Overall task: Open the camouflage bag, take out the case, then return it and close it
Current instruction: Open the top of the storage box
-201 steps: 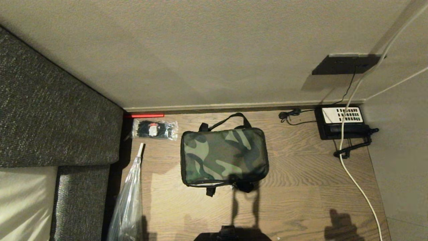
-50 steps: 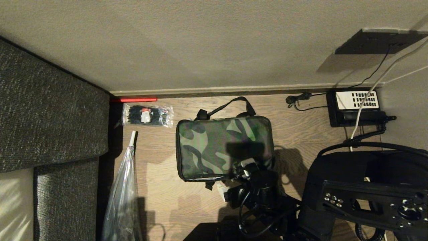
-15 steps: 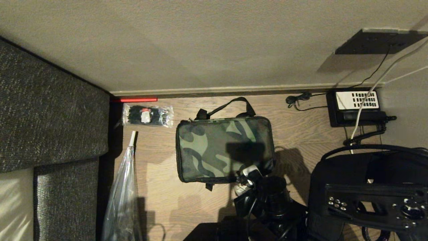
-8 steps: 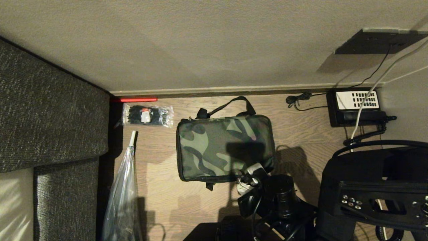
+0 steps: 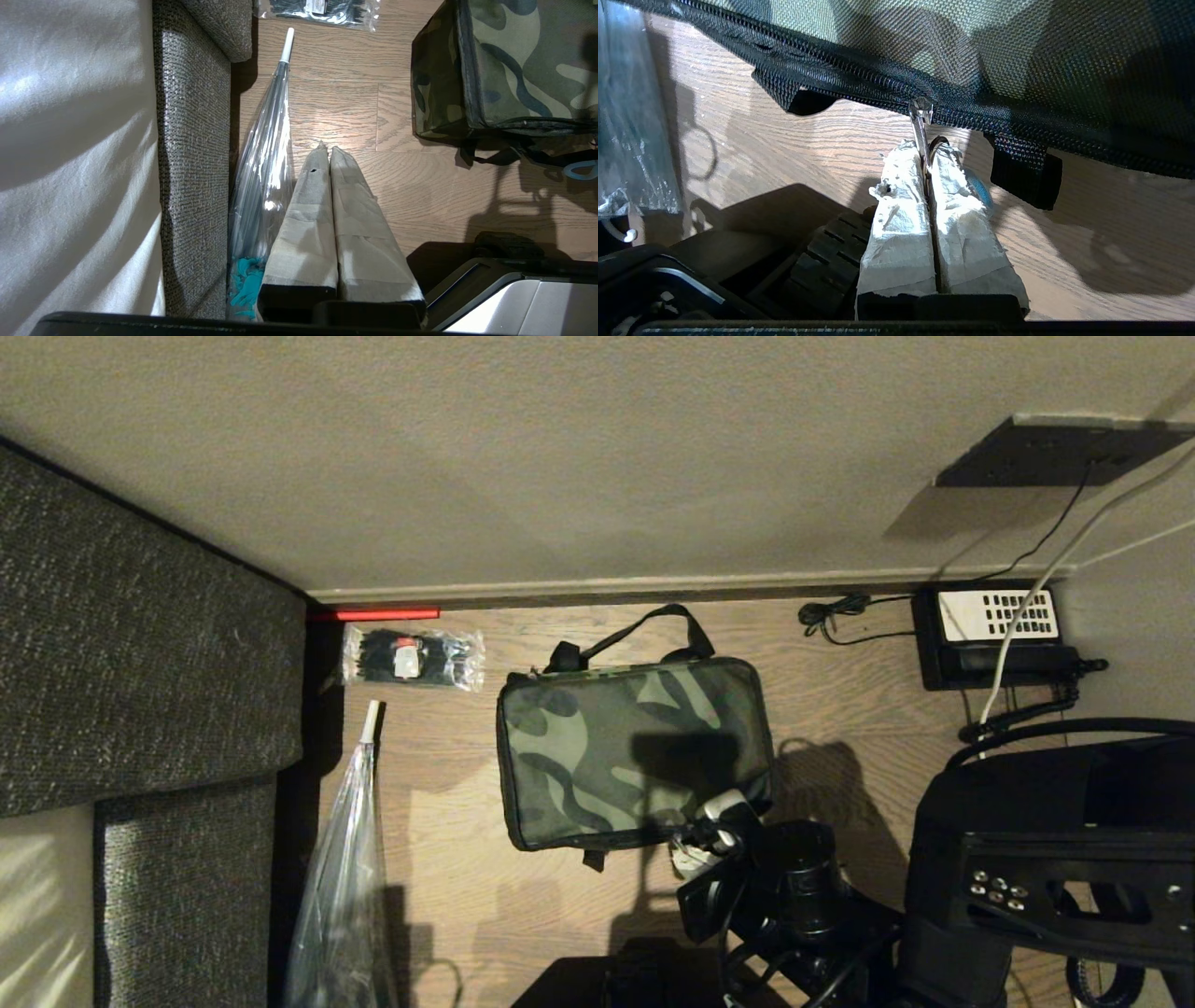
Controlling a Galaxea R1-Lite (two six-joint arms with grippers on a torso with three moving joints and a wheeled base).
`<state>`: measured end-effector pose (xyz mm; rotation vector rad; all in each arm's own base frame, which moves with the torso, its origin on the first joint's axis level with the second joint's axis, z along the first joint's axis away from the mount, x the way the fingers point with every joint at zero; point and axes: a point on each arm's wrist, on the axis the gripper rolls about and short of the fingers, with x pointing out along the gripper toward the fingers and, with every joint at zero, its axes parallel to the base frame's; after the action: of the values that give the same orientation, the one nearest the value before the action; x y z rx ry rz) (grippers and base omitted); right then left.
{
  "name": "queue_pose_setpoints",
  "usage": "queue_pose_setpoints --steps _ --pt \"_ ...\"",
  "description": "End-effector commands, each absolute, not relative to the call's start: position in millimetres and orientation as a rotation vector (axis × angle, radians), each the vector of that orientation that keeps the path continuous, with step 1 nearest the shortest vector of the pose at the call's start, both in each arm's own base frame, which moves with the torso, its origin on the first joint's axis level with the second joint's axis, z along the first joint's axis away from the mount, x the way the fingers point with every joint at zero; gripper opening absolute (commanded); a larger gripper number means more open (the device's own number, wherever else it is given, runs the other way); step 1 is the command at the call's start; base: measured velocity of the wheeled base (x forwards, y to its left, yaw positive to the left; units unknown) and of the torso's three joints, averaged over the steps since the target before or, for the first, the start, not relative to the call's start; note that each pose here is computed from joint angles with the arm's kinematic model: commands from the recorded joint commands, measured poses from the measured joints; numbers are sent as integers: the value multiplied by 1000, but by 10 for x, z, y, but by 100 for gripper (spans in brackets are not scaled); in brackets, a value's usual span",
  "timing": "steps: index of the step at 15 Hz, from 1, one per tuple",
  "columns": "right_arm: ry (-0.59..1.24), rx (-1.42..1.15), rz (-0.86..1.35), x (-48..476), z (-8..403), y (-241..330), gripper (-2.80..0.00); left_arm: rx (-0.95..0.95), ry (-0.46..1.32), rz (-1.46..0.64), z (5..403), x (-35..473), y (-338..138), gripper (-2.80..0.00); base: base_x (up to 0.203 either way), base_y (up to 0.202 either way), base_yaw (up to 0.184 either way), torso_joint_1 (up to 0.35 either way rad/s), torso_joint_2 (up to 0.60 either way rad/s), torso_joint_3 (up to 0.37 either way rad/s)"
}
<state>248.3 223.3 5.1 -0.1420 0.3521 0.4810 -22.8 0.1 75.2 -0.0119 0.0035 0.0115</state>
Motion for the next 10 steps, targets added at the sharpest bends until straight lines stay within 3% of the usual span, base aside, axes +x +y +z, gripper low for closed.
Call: queue_pose_setpoints --steps 1,10 --pt "355 -144 475 2470 50 2202 -280 -12 5 12 743 -227 1 -280 0 0 0 0 0 0" --pt "349 -131 449 2509 99 2122 -280 -12 5 12 743 -227 1 -280 0 0 0 0 0 0"
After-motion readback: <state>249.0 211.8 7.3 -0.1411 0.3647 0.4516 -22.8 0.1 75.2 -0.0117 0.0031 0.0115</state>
